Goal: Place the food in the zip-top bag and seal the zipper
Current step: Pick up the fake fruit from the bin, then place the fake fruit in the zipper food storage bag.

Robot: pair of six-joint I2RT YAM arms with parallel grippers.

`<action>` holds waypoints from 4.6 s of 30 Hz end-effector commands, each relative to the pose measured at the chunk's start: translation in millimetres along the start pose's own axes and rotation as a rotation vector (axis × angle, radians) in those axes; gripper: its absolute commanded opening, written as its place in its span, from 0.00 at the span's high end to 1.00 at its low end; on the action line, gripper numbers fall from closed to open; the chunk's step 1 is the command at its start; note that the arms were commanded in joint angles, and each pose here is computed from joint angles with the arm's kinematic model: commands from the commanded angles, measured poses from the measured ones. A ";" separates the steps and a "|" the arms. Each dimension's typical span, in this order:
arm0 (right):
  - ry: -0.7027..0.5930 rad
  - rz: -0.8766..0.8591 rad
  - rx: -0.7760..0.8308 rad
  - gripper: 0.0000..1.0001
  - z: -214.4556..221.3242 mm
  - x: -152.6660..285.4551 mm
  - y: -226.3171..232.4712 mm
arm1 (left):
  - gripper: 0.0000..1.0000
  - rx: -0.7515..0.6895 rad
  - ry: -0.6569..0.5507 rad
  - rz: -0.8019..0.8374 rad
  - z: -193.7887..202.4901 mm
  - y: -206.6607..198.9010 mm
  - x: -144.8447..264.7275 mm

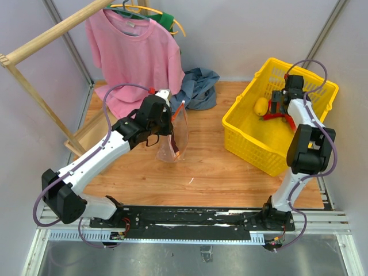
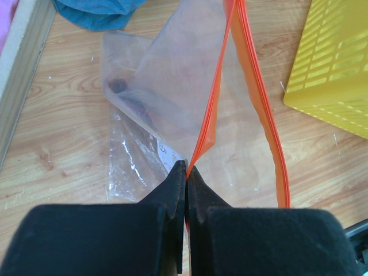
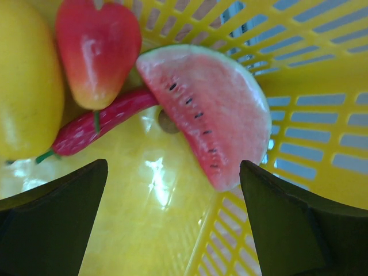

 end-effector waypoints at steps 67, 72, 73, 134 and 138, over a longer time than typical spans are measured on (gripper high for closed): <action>0.126 -0.057 -0.484 0.82 42.1 -88.1 -28.7 | 1.00 -0.006 -0.025 0.049 -6.8 -3.3 1.9; 0.039 -0.064 -0.466 0.94 23.7 -60.1 -36.2 | 1.00 -0.003 -0.031 0.056 -7.6 -3.8 4.8; 0.022 -0.063 -0.458 0.96 20.2 -53.7 -36.7 | 1.00 -0.003 -0.034 0.058 -8.4 -4.3 5.4; -0.813 -0.777 -0.242 0.99 -39.7 358.0 52.4 | 1.00 0.043 0.034 0.135 -7.8 -19.7 0.5; -0.799 -0.911 -0.242 0.99 -34.7 369.9 90.9 | 1.00 0.058 0.036 0.123 -9.1 -20.5 -1.1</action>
Point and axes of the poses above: each gripper's point midway between its finger pads, its own x axis back along the fingers, its own y axis along the line the jaws close on, z = x × y, the point moved 7 cm from there along x, back along the fingers, and after that the axes turned 10 degrees about x, right-handed, at the moved point
